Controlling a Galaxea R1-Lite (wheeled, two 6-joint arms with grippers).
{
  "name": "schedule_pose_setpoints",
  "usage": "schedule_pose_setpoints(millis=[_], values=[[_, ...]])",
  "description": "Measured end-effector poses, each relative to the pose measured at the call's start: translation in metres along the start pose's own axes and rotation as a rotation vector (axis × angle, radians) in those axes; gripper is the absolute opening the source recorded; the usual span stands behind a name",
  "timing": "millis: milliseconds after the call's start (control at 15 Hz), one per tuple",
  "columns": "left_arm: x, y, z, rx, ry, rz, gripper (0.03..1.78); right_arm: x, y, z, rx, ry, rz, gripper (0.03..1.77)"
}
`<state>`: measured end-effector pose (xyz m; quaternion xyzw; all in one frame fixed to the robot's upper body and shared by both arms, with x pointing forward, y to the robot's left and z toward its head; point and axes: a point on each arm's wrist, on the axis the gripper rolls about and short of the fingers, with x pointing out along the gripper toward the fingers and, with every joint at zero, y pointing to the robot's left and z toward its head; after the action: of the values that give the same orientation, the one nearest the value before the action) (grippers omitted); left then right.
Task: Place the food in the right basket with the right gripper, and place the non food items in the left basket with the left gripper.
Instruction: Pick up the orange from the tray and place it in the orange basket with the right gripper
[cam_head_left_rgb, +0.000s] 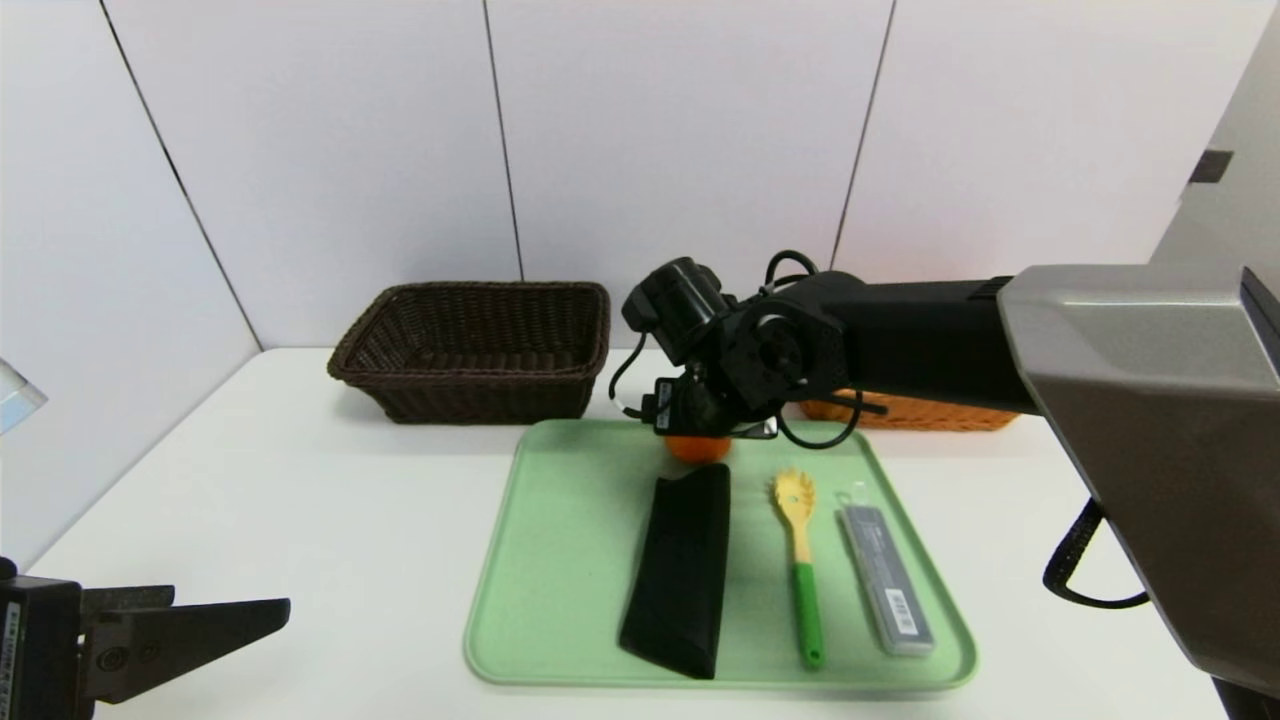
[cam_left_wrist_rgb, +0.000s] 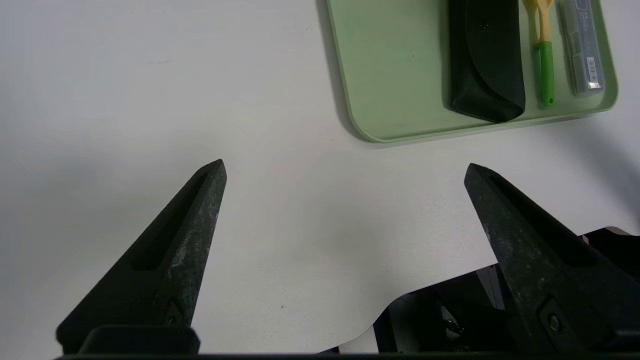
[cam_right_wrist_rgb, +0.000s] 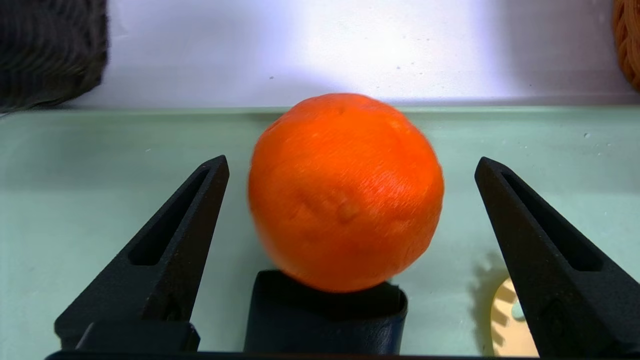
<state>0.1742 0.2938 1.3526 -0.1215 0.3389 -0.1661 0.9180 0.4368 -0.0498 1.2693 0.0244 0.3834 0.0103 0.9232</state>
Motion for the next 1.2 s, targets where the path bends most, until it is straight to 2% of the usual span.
schedule_pose_setpoints(millis=[400, 467, 600, 667, 1000, 1200], values=[[0.001, 0.000, 0.000, 0.002, 0.006, -0.002, 1.69, 0.011, -0.001, -0.003, 0.005, 0.014, -0.010, 1.70], [0.001, 0.000, 0.000, 0.002, 0.007, -0.001, 1.69, 0.012, -0.001, -0.003, 0.004, 0.015, -0.011, 1.64], [0.001, 0.000, 0.000, 0.002, 0.007, -0.001, 1.69, 0.013, 0.000, -0.004, 0.000, 0.018, -0.010, 1.29], [0.001, 0.000, 0.000, 0.002, 0.008, -0.001, 1.69, 0.014, 0.000, -0.005, 0.001, 0.022, -0.005, 1.20], [0.001, 0.002, -0.004, 0.002, 0.017, 0.004, 1.69, 0.015, 0.003, -0.003, 0.017, 0.016, 0.040, 1.15], [0.002, 0.002, -0.005, 0.001, 0.018, 0.005, 1.69, 0.001, 0.004, 0.003, 0.022, -0.005, 0.074, 1.14]])
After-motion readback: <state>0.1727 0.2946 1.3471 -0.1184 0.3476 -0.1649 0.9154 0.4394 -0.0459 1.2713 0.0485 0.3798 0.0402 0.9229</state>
